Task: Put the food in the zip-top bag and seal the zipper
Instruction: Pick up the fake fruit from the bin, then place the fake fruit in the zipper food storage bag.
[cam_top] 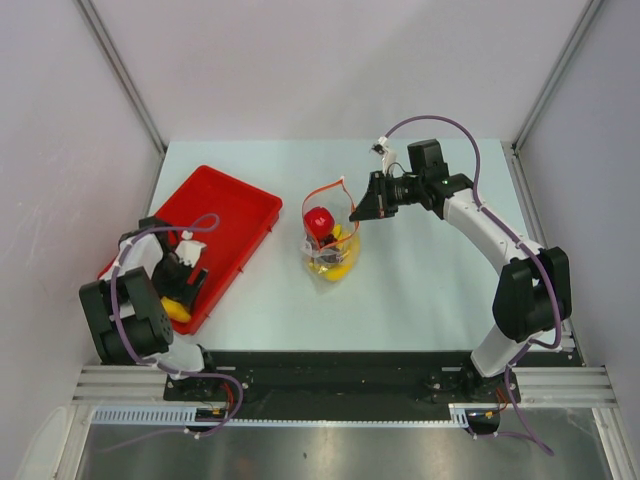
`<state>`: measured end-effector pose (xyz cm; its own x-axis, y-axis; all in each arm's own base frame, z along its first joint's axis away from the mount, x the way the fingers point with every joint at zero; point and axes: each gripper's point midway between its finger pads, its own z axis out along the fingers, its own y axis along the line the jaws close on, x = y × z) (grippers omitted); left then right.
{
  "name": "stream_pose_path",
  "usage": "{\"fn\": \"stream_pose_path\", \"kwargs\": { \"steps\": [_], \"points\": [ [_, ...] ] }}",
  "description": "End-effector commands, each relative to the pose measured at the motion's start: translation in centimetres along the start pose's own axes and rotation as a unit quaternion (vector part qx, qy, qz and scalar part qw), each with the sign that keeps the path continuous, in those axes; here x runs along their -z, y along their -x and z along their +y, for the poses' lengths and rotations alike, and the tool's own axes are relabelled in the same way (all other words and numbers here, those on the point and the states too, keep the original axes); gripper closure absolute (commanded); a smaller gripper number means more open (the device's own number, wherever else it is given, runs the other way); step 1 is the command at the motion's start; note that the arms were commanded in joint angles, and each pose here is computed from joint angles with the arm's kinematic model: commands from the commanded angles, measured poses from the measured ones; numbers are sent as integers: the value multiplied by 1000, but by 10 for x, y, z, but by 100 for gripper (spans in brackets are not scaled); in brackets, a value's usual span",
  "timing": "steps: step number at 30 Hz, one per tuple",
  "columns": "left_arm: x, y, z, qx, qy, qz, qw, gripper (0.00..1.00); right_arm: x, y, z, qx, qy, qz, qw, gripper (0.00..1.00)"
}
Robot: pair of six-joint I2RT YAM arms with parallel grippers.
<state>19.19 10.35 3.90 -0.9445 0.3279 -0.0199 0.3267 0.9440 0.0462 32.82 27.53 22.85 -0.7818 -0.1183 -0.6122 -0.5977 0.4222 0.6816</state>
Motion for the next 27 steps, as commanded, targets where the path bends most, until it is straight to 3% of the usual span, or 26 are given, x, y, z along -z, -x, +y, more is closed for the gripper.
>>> {"fn": "stream_pose_path", "kwargs": {
  "steps": [1, 6, 10, 11, 13, 14, 16, 17, 20, 21, 24, 27],
  "points": [
    [2, 11, -1, 0, -10, -23, 1000, 23, 6, 17, 13, 23, 5, -19, 1000, 100],
    [56, 64, -11, -14, -25, -111, 993, 50, 5, 18, 14, 31, 4, -21, 999, 100],
    [126, 126, -55, -69, -62, -223, 970, 56, 5, 17, 16, 41, 3, -20, 999, 100],
    [163, 154, -81, -94, -86, -281, 951, 56, 6, 17, 15, 41, 2, -20, 999, 100],
    [206, 179, -117, -108, -122, -340, 926, 55, 4, 15, 17, 37, 4, -17, 999, 100],
    [247, 199, -150, -148, -152, -400, 892, 55, 2, 16, 18, 39, 5, -17, 999, 100],
    [280, 214, -184, -152, -196, -440, 863, 53, 2, 16, 19, 42, 6, -18, 999, 100],
    [307, 223, -215, -188, -220, -475, 831, 53, 1, 16, 20, 43, 6, -18, 999, 100],
    [330, 234, -271, -221, -269, -502, 792, 53, 2, 18, 22, 46, 5, -22, 999, 100],
    [330, 238, -281, -226, -275, -503, 788, 53, 3, 18, 24, 47, 6, -22, 999, 100],
    [316, 248, -311, -240, -288, -489, 787, 54, 4, 19, 27, 50, 9, -24, 998, 100],
    [290, 259, -320, -241, -273, -470, 804, 55, 7, 20, 28, 55, 8, -27, 998, 100]
  ]
}}
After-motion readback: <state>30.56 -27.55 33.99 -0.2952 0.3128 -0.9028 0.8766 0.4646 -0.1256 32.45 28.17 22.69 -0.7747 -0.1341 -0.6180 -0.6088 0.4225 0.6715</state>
